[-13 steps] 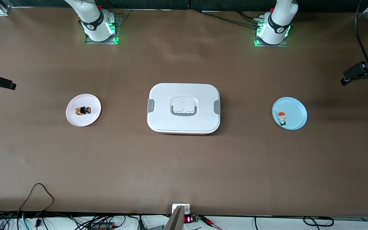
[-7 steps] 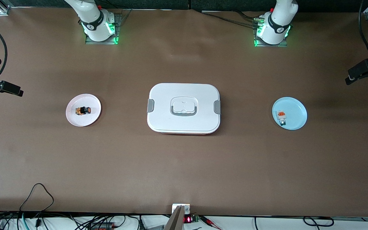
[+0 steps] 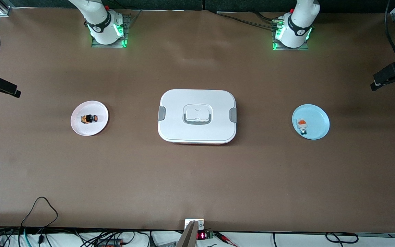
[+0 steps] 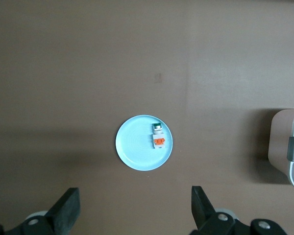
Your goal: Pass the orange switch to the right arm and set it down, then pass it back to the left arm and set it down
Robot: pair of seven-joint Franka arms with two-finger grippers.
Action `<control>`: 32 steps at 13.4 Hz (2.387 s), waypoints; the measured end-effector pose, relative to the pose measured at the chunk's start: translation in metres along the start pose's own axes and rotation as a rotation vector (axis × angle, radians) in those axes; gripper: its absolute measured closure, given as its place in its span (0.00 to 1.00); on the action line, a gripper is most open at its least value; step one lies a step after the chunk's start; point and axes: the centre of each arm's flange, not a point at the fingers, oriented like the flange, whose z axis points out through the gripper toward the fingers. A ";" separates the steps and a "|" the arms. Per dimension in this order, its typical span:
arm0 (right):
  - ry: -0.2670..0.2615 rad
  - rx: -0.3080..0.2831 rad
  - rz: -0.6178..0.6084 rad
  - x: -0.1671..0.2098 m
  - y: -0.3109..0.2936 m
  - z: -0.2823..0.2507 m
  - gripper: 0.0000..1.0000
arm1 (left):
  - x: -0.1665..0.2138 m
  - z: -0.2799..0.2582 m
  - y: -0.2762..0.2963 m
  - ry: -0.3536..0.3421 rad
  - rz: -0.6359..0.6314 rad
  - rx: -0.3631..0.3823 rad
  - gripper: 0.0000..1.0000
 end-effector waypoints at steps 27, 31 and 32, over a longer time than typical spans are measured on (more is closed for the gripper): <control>0.015 0.007 -0.012 -0.004 -0.005 -0.015 0.00 | -0.001 -0.005 0.002 0.006 0.003 -0.002 0.00; 0.016 0.009 -0.014 -0.003 -0.007 -0.014 0.00 | -0.001 -0.005 0.002 0.006 0.003 -0.002 0.00; 0.012 0.016 -0.015 -0.002 -0.008 -0.012 0.00 | -0.001 -0.005 0.002 0.006 0.003 -0.002 0.00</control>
